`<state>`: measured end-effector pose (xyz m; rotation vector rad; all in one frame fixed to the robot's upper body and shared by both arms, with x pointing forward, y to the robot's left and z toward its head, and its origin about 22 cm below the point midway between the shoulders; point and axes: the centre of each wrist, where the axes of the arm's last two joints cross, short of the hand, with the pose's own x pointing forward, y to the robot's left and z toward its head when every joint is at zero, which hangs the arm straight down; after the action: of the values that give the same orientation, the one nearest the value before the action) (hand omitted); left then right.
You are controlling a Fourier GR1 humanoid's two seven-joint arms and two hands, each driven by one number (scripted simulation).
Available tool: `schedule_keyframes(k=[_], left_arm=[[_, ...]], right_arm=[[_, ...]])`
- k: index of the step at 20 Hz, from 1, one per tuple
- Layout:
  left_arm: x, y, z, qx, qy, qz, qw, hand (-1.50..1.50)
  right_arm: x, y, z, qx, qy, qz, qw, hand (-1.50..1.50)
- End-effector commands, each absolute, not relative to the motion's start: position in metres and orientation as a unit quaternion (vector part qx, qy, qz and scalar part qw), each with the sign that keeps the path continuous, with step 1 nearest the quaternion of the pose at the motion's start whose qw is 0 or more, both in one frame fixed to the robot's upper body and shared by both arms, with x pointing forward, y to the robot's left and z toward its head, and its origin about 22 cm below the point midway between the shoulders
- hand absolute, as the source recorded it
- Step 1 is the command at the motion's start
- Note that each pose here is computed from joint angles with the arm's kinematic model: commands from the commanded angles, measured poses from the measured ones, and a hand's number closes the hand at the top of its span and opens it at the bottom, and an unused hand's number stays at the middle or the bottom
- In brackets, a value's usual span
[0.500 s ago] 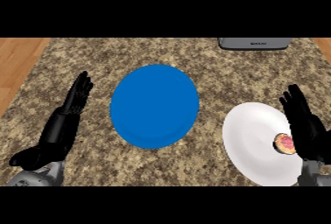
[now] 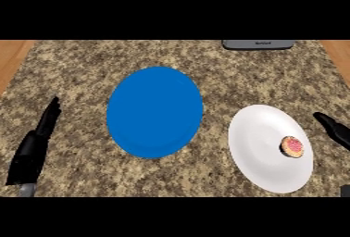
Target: Pick the cupcake from the plate and place it in the plate
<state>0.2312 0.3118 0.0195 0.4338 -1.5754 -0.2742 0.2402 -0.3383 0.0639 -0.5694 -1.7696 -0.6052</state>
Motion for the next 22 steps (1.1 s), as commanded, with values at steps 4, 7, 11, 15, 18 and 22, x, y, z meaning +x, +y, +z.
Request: schedule_keyframes(k=[4,7,11,15,18,22], left_arm=[[0.211,0.335,0.005,0.209,-0.671,-0.127,0.7,0.0],[0.208,0.34,0.008,0.214,-0.671,-0.13,0.697,0.0],[0.213,0.343,-0.005,0.21,-0.675,-0.131,0.696,0.0],[0.205,0.353,0.001,0.217,-0.678,-0.131,0.69,0.0],[0.213,0.337,-0.004,0.21,-0.674,-0.129,0.696,0.0],[0.226,0.341,0.005,0.22,-0.679,-0.129,0.688,0.0]], right_arm=[[0.206,-0.298,0.055,-0.384,-0.738,-0.377,0.407,-1.5],[0.184,-0.262,0.061,-0.382,-0.752,-0.367,0.392,-1.5],[0.161,-0.238,0.058,-0.345,-0.748,-0.303,0.478,-1.5],[0.127,-0.265,0.047,-0.383,-0.683,-0.211,0.585,-1.5],[0.113,-0.277,0.052,-0.397,-0.64,-0.157,0.639,-1.5],[0.114,-0.291,0.091,-0.401,-0.596,-0.14,0.681,-1.5]])
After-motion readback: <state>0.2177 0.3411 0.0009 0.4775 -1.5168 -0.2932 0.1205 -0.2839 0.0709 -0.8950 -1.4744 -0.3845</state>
